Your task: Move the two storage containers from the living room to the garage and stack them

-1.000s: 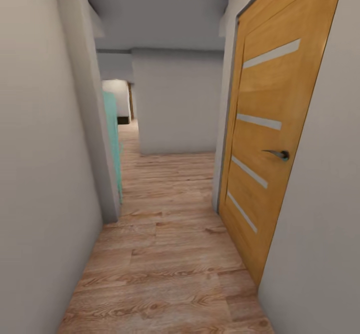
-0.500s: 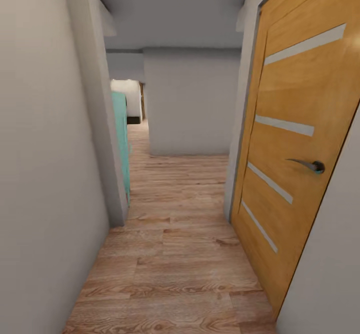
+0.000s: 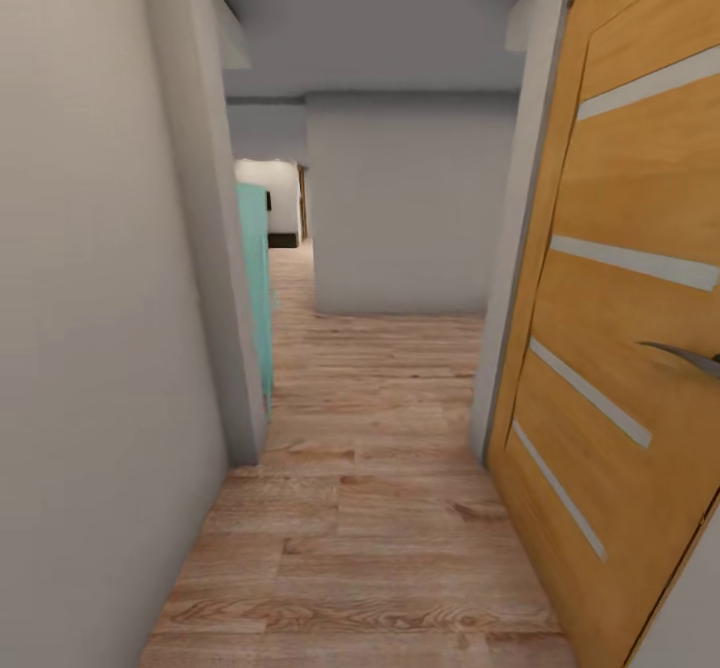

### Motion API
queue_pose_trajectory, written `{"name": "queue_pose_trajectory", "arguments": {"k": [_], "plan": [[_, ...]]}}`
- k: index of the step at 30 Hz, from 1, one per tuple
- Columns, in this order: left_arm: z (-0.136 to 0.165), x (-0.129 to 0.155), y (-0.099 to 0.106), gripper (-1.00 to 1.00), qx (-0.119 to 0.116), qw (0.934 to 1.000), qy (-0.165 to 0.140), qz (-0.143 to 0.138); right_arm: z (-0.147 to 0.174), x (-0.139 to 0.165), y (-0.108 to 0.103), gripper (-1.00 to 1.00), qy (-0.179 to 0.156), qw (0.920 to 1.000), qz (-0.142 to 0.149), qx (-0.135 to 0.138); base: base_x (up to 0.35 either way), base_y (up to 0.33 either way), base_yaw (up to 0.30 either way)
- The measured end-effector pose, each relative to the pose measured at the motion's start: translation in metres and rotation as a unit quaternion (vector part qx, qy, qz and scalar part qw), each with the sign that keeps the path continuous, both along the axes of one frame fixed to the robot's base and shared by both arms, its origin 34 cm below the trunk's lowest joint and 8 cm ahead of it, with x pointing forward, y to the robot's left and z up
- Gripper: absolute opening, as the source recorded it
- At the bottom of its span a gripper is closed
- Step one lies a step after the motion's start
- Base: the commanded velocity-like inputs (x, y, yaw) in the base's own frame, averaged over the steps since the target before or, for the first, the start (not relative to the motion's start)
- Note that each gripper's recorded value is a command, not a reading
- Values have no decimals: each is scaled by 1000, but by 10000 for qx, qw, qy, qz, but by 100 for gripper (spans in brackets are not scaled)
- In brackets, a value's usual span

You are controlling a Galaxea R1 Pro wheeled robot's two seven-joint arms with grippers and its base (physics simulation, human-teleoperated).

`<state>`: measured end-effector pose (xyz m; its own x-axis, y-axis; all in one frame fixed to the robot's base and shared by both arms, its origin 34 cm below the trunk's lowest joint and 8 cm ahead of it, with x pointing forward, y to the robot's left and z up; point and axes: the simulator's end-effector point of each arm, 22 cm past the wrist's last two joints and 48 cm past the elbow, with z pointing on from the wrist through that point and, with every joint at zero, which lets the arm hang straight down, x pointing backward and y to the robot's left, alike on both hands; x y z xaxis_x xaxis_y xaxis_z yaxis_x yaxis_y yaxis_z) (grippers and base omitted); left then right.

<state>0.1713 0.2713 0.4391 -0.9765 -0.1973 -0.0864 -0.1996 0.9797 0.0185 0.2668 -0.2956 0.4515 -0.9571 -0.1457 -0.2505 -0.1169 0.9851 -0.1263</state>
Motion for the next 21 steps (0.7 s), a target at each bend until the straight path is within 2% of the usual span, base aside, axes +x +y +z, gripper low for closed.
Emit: {"name": "queue_pose_trajectory", "arguments": {"k": [21], "plan": [[0, 0, 0, 100, -4, 10000, 6, 1, 0, 0, 0, 100, 2, 10000, 18, 2, 323, 0, 0]]}}
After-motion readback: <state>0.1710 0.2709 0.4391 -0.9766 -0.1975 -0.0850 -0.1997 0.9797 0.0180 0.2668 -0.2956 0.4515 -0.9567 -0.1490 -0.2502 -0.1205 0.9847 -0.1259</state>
